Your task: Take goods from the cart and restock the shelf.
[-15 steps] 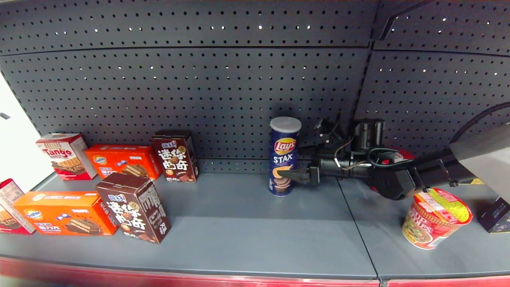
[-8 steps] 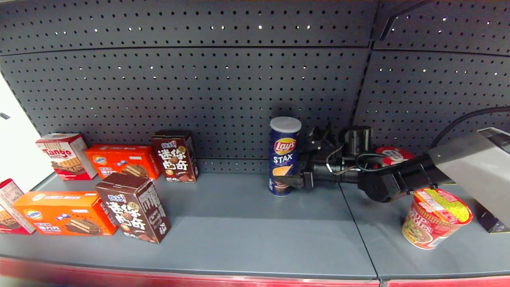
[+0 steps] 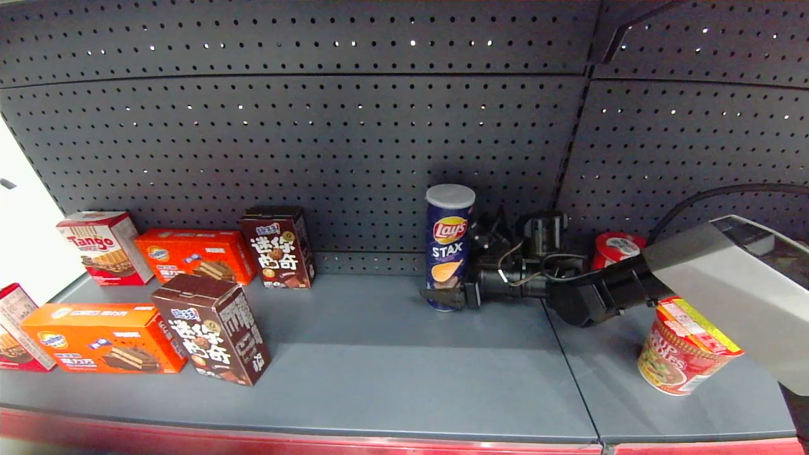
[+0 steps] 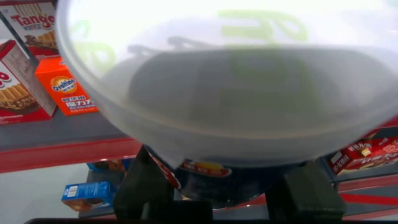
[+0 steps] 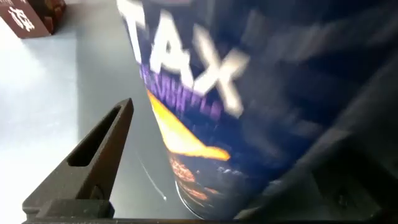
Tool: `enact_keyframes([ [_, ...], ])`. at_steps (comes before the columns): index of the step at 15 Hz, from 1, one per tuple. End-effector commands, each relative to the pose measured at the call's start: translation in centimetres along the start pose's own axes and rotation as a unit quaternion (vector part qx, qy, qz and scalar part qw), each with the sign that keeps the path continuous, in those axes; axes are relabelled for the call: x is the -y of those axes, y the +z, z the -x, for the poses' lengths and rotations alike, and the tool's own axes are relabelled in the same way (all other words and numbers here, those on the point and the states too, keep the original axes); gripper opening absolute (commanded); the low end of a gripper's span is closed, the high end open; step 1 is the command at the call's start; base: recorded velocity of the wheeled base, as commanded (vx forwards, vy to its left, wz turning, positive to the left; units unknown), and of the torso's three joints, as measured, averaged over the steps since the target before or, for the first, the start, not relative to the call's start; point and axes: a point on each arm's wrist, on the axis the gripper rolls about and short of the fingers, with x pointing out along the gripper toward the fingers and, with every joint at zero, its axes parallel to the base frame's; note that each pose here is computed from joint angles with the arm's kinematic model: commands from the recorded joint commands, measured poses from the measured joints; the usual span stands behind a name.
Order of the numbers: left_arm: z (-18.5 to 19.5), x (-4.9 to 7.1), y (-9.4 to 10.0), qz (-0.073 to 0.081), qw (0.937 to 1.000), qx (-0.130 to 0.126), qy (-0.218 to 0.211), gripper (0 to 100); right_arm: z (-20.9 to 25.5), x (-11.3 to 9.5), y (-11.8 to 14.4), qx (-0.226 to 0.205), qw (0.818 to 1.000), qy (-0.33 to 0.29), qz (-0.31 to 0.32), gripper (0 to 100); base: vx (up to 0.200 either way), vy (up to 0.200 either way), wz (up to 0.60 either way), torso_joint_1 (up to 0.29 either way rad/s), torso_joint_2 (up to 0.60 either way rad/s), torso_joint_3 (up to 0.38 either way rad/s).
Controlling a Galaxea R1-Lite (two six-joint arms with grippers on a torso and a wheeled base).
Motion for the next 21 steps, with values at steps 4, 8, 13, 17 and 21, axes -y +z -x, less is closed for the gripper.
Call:
enact_keyframes([
  [4, -0.1, 0.0, -0.3, 0.000, 1.0000, -0.004, 0.000, 0, -0.7, -0.2, -0.4, -0.003, 1.000, 0.004, -0.001, 0, 0.000, 0.000, 0.00, 0.000, 0.00, 0.000],
  [8, -0.1, 0.0, -0.7, 0.001, 1.0000, -0.008, 0.000, 0, -0.4, -1.1, 1.1, 0.002, 1.000, -0.006, 0.007, 0, 0.000, 0.000, 0.00, 0.000, 0.00, 0.000],
  [13, 0.2, 0.0, -0.9, 0.000, 1.0000, 0.000, 0.000, 0, 2.0, -4.9, 4.9, 0.014, 1.000, -0.010, -0.001, 0, 0.000, 0.000, 0.00, 0.000, 0.00, 0.000],
  [17, 0.4, 0.0, -0.9, 0.001, 1.0000, 0.005, -0.001, 0, 5.7, -9.9, 8.3, 0.025, 0.999, -0.033, -0.034, 0, 0.000, 0.000, 0.00, 0.000, 0.00, 0.000],
  [21, 0.4, 0.0, -0.9, 0.002, 1.0000, 0.006, -0.001, 0, 10.0, -14.3, 9.4, 0.026, 0.998, -0.029, -0.041, 0, 0.000, 0.000, 0.00, 0.000, 0.00, 0.000],
])
